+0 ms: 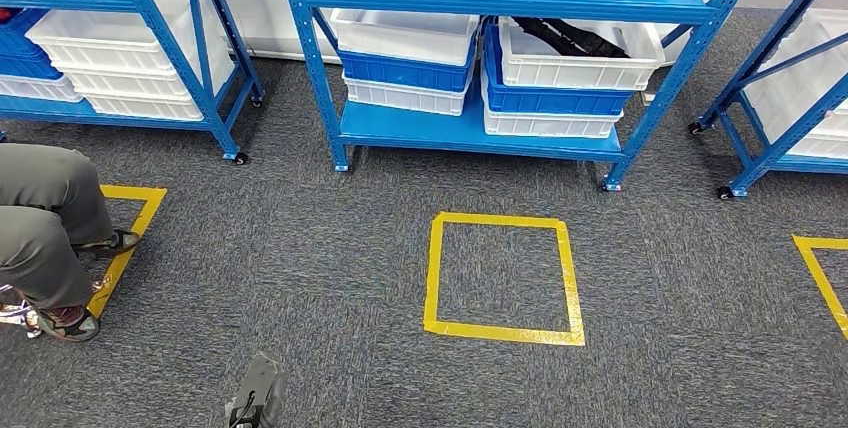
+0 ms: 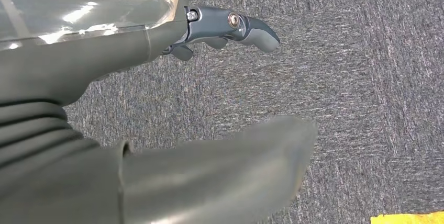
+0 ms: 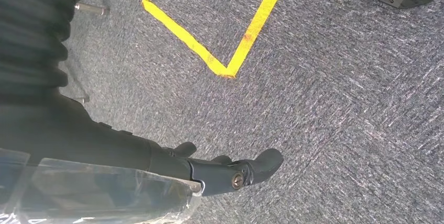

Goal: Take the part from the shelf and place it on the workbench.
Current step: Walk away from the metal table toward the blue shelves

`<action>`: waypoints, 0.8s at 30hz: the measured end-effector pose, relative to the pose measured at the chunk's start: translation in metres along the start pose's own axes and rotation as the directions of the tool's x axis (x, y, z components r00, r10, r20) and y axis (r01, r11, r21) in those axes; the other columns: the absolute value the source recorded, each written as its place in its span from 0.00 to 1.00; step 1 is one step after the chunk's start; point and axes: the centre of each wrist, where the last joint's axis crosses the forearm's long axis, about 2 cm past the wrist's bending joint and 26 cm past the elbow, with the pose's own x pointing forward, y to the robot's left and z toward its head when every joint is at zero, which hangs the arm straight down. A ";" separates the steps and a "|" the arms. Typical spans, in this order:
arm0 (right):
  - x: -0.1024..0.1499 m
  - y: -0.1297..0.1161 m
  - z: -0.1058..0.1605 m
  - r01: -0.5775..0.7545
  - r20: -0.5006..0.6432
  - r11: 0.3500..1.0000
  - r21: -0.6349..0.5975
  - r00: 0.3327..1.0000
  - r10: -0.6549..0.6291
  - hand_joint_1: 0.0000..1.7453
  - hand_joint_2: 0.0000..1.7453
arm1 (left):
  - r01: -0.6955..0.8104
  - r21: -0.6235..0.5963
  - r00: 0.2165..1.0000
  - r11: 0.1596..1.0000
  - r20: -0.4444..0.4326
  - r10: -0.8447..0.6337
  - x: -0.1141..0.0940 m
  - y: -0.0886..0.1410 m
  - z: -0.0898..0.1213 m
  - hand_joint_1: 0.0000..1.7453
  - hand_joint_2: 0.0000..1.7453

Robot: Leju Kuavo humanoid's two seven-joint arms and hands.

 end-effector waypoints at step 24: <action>0.004 0.002 0.001 -0.009 0.001 1.000 0.004 1.000 0.009 0.00 1.00 | -0.005 0.001 1.000 1.000 0.007 0.005 0.000 0.002 0.000 0.00 0.00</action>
